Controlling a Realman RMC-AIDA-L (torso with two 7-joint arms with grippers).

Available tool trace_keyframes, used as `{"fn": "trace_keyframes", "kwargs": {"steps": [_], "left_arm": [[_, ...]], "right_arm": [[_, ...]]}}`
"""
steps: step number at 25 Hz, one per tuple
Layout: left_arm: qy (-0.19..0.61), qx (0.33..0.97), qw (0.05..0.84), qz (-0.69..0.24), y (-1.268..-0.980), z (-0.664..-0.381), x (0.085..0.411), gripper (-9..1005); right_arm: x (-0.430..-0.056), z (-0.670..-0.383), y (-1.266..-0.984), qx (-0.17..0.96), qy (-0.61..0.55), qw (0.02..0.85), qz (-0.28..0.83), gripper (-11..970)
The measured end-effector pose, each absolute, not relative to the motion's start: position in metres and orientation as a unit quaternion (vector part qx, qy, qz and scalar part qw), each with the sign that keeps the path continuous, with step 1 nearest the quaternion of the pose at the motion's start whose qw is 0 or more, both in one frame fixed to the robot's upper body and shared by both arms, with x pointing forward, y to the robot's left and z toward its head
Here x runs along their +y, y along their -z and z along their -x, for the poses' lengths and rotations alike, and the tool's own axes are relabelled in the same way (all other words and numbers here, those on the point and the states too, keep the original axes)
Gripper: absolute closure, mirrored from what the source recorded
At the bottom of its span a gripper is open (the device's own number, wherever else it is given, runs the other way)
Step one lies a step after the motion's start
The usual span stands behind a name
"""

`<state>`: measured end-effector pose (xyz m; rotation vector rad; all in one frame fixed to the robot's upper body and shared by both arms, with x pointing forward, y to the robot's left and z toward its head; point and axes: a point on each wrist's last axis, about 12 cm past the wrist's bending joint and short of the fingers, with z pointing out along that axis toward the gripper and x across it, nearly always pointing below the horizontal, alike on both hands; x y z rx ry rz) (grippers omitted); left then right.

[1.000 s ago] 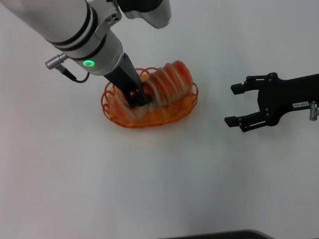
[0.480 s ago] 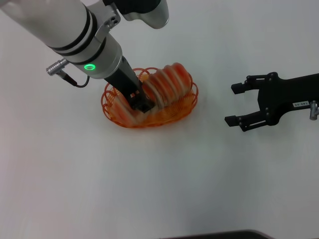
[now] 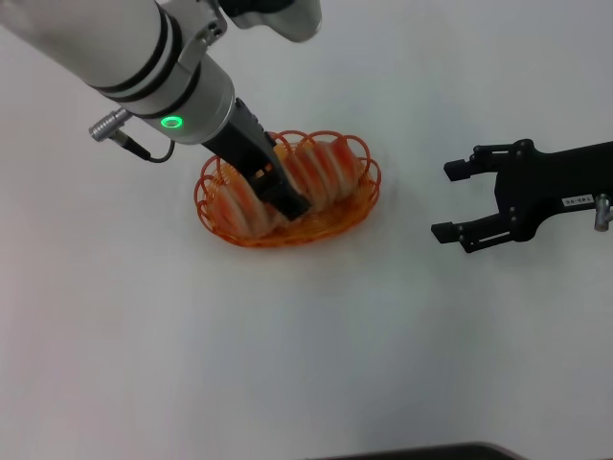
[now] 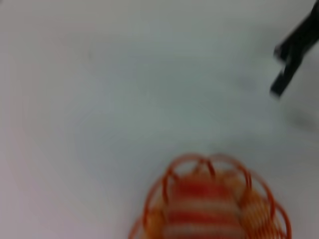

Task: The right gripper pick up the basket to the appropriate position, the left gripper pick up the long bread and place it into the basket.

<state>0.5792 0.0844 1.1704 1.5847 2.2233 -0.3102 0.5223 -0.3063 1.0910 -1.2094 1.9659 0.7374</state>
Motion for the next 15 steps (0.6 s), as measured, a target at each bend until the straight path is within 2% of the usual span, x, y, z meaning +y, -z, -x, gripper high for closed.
{"fn": "trace_keyframes", "kwargs": {"steps": [4,8,11,15], "left_arm": [[0.175,0.790,0.266,-0.524,-1.196,-0.583,0.100,128],[0.268,0.771,0.340,-0.468,-1.211,-0.586,0.141,54],[0.325,0.749,0.392,-0.423,-1.204,-0.580,0.185,54],[0.350,0.738,0.416,-0.399,-1.171,-0.560,0.235,54]], "right_arm": [[-0.306,-0.522,-1.091,0.760,-0.286,0.354,0.465,31],[-0.308,-0.522,-1.091,0.760,-0.285,0.357,0.462,31],[-0.308,-0.522,-1.092,0.758,-0.287,0.364,0.459,31],[-0.309,-0.522,-1.094,0.755,-0.288,0.370,0.458,31]]}}
